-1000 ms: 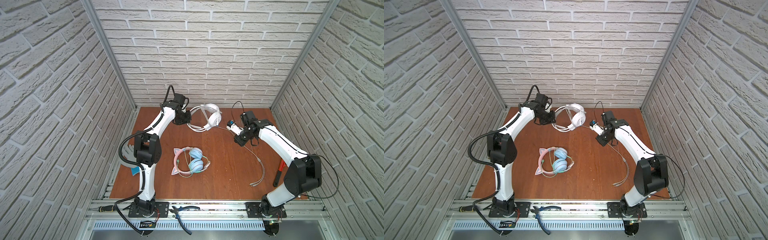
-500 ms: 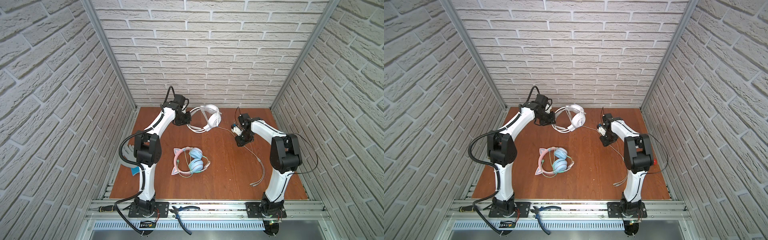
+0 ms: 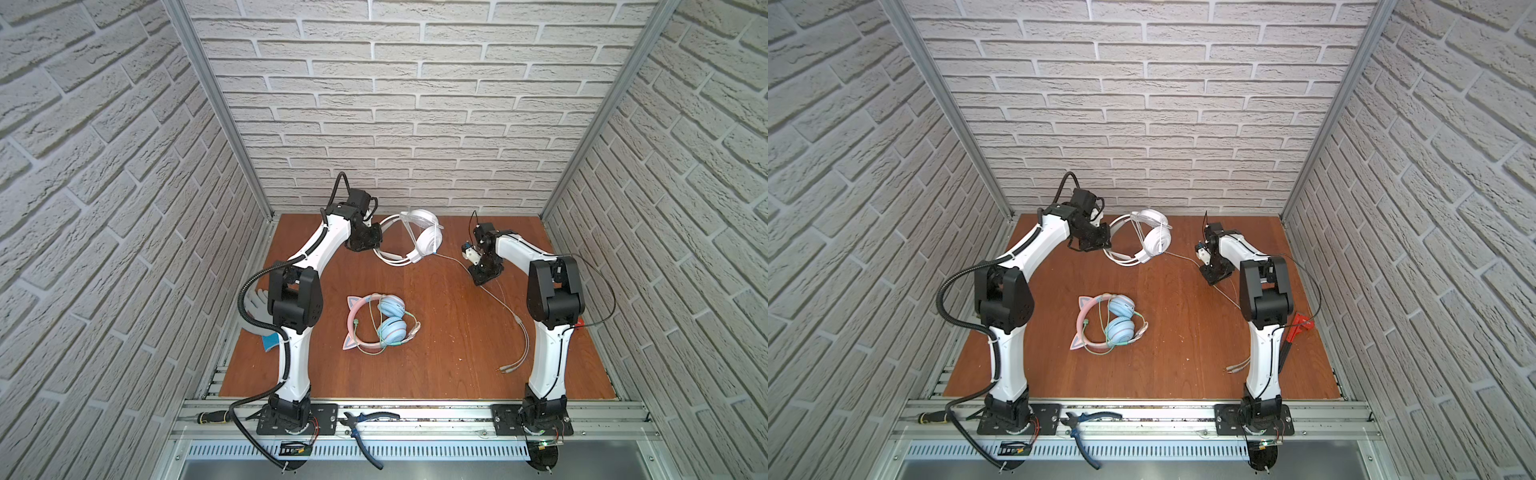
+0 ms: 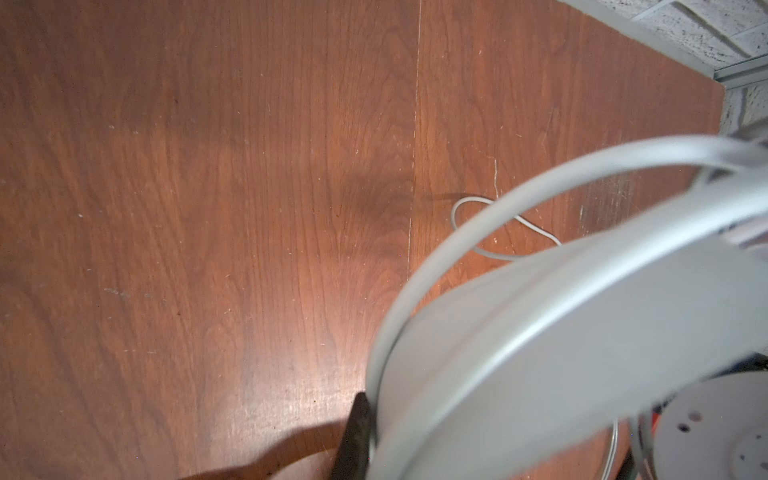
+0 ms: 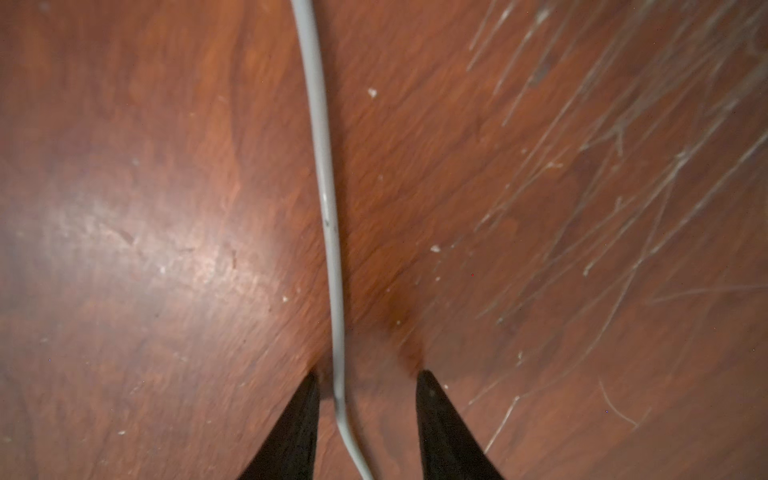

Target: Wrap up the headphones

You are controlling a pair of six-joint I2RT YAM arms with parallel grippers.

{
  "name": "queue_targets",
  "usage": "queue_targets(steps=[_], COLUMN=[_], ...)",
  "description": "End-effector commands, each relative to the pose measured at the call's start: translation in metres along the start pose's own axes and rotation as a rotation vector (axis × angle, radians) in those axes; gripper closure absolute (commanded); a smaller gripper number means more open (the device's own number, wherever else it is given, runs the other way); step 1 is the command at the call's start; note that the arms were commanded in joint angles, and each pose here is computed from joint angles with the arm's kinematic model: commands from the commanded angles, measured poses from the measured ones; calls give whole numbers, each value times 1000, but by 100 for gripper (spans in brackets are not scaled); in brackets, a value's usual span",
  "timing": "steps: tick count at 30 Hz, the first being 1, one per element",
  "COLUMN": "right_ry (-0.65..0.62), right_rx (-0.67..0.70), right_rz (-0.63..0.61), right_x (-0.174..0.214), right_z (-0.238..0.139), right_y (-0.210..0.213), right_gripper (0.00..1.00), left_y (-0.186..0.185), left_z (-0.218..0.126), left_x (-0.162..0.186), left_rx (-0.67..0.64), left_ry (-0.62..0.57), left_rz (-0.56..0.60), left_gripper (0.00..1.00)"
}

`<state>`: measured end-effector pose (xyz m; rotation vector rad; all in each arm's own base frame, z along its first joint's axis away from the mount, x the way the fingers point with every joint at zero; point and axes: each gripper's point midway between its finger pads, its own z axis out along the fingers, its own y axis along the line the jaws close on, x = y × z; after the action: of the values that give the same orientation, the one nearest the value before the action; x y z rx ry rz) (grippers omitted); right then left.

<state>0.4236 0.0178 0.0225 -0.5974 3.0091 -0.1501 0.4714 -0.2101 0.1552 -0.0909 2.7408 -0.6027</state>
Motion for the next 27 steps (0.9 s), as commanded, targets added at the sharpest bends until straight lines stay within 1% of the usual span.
queue_targets(steps=[1, 6, 9, 11, 14, 16, 19, 23, 27], right_ry=[15, 88, 128, 120, 94, 72, -12, -158, -212], right_rx=[0, -30, -7, -10, -27, -32, -61, -133, -195], right_rz=[-2, -22, -34, -34, -32, -35, -48, -94, -166], right_x=[0, 14, 26, 31, 33, 32, 26, 13, 17], right_z=[6, 18, 25, 28, 31, 29, 14, -28, -56], right_y=[-3, 4, 4, 8, 13, 16, 25, 43, 66], right_gripper=[62, 75, 81, 84, 94, 94, 94, 94, 94], left_y=[-9, -8, -8, -8, -8, -9, -7, -8, -9], left_z=[-9, -8, -8, -8, -8, -10, -13, -15, -14], left_x=[-8, -8, -7, -7, -8, -8, -9, -12, -16], left_rx=[43, 40, 38, 37, 33, 31, 21, 19, 21], left_ry=[-33, -31, -31, -30, -34, -37, -47, -63, -73], left_rz=[13, 12, 10, 11, 8, 8, 5, 0, -9], left_gripper=[100, 100, 100, 100, 100, 100, 100, 100, 100])
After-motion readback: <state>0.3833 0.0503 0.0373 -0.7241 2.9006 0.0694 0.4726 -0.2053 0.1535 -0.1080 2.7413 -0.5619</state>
